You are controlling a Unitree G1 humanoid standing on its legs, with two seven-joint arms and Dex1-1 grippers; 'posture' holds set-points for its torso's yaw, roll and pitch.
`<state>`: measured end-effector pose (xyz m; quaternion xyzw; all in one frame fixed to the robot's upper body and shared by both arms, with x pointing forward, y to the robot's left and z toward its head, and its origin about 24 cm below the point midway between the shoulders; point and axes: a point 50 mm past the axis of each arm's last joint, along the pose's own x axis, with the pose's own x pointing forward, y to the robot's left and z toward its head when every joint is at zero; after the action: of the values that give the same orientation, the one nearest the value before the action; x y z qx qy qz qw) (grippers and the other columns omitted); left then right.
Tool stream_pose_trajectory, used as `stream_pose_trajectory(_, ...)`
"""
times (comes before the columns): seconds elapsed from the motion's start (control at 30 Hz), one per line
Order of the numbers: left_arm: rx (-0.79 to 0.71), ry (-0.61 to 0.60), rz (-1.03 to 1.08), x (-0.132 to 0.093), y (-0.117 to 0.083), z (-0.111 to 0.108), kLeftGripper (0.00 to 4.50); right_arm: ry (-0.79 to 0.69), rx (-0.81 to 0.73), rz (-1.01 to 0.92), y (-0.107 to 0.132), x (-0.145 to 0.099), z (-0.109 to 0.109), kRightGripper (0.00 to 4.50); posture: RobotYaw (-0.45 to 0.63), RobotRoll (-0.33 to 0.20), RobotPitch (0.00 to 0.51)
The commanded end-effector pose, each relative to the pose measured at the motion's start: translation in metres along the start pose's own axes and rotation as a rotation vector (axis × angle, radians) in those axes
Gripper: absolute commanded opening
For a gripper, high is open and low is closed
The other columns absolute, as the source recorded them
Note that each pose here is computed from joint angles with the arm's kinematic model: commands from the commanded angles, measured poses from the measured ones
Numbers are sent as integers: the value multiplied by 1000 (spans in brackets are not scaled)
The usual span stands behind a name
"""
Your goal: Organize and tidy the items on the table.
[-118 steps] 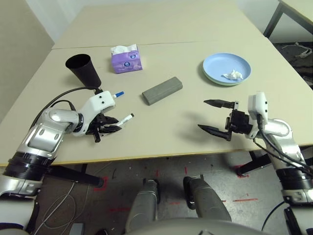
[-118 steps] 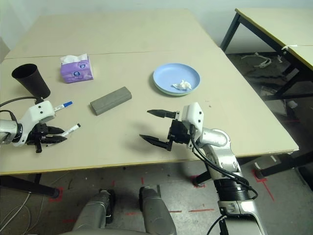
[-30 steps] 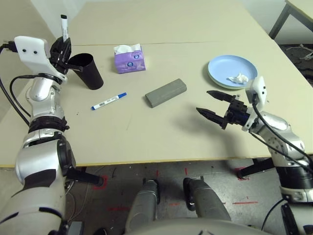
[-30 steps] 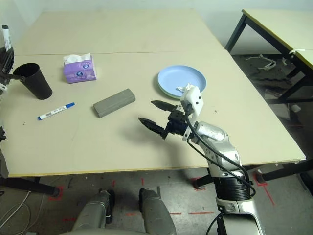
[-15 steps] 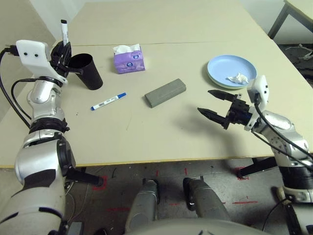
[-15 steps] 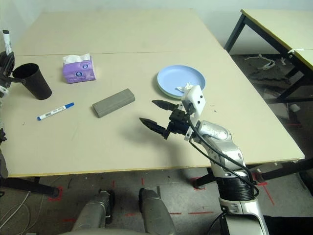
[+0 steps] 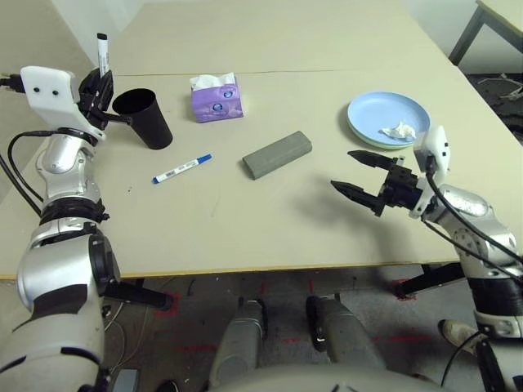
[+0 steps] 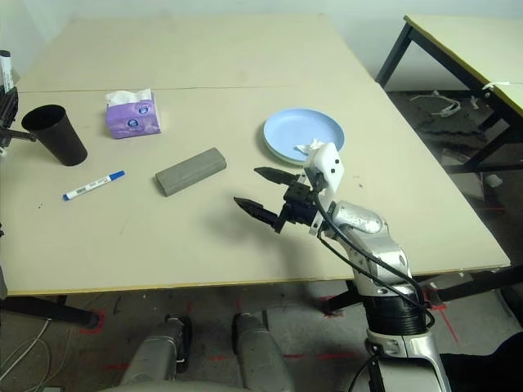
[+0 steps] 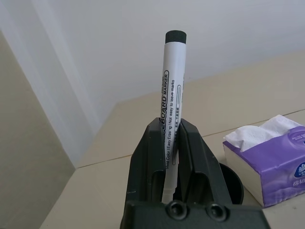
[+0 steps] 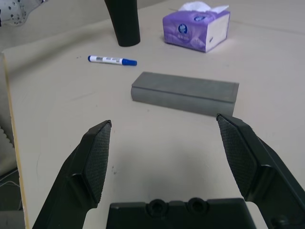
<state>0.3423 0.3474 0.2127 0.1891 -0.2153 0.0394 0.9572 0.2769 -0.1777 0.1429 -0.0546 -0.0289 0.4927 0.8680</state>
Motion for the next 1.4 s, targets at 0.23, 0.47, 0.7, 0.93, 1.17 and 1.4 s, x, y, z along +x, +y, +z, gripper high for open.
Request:
stream_pose_trajectory(0.23,19,15,-11,-5,2,-3,267,-1,-10,27,5,1,4,4500,-157,0,215)
stream_pose_trajectory(0.47,18,21,-13,-4,1,-4,267,-1,-5,26,6,1,5,4500,-160,0,217)
stream_pose_trajectory(0.7,15,23,-13,-2,0,-4,267,2,35,-32,2,-1,4,4500,-164,0,222)
stream_pose_trajectory(0.93,9,25,-19,1,-3,-3,267,29,58,-83,0,-3,4,4500,-175,0,223)
stream_pose_trajectory(1.17,6,32,-26,1,-7,-5,267,39,60,-87,1,-4,3,4500,-179,0,229)
stream_pose_trajectory(1.4,11,28,-18,1,-6,-4,267,41,61,-85,2,-5,4,4500,-183,0,234)
